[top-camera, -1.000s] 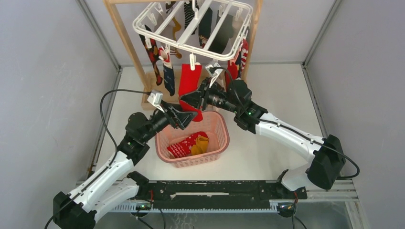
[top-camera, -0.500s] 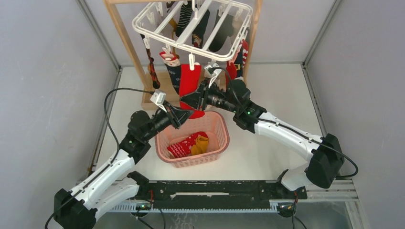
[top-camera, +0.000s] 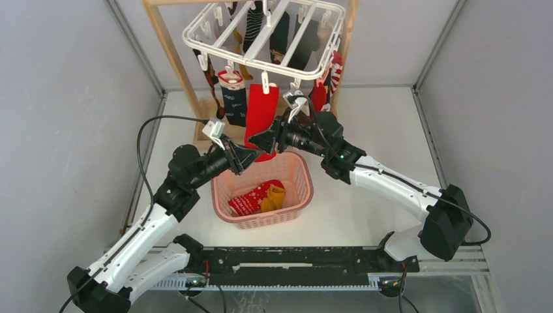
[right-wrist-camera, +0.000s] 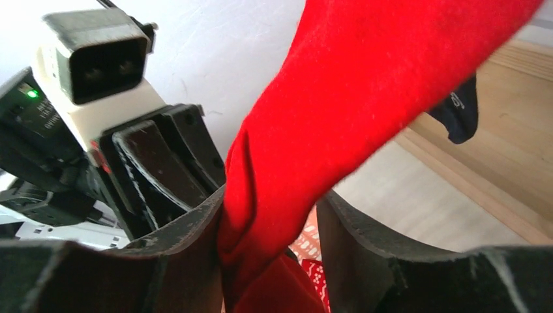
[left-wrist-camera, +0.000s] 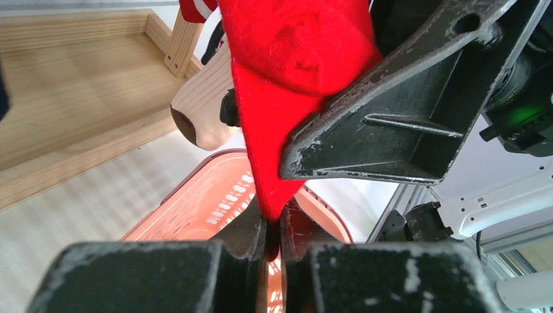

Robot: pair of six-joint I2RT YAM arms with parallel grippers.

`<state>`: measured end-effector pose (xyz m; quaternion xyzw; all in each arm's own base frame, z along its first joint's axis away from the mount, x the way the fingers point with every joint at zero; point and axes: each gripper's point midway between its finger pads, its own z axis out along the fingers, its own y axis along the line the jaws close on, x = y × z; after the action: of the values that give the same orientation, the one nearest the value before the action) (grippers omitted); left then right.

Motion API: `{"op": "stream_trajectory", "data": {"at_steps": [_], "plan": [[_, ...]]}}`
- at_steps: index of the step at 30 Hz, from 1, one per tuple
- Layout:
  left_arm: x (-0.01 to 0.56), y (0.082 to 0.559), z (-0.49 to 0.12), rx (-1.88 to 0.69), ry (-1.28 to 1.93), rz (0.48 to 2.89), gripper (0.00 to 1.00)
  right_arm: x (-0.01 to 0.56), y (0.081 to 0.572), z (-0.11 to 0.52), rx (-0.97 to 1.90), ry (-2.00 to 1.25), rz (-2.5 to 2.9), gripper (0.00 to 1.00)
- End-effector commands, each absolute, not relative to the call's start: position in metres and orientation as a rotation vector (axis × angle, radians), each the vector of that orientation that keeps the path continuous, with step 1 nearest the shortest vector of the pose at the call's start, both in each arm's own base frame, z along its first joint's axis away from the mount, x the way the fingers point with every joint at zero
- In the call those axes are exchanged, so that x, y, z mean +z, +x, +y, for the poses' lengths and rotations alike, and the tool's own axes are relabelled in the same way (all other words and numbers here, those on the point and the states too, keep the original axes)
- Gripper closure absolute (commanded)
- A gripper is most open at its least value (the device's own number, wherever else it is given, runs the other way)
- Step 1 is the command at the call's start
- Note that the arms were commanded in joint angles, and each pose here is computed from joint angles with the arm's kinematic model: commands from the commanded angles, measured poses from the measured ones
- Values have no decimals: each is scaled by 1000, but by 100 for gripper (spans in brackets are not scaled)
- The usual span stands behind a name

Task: Remove the socks clipped to the hanger
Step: Remove the sock from the hanger.

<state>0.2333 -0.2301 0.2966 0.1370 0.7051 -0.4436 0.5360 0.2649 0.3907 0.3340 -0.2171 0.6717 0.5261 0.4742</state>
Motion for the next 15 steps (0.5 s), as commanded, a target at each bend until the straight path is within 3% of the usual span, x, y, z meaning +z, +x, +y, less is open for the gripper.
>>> {"op": "stream_trajectory", "data": {"at_steps": [1, 7, 15], "plan": [[320, 235, -226, -1063, 336, 1656, 90, 357, 268, 371, 1234, -496, 1559, 42], [321, 248, -215, -1067, 287, 1675, 91, 365, 269, 355, 1165, -468, 1511, 35], [330, 258, -205, -1076, 250, 1669, 90, 394, 264, 335, 1093, -460, 1378, 34]]}}
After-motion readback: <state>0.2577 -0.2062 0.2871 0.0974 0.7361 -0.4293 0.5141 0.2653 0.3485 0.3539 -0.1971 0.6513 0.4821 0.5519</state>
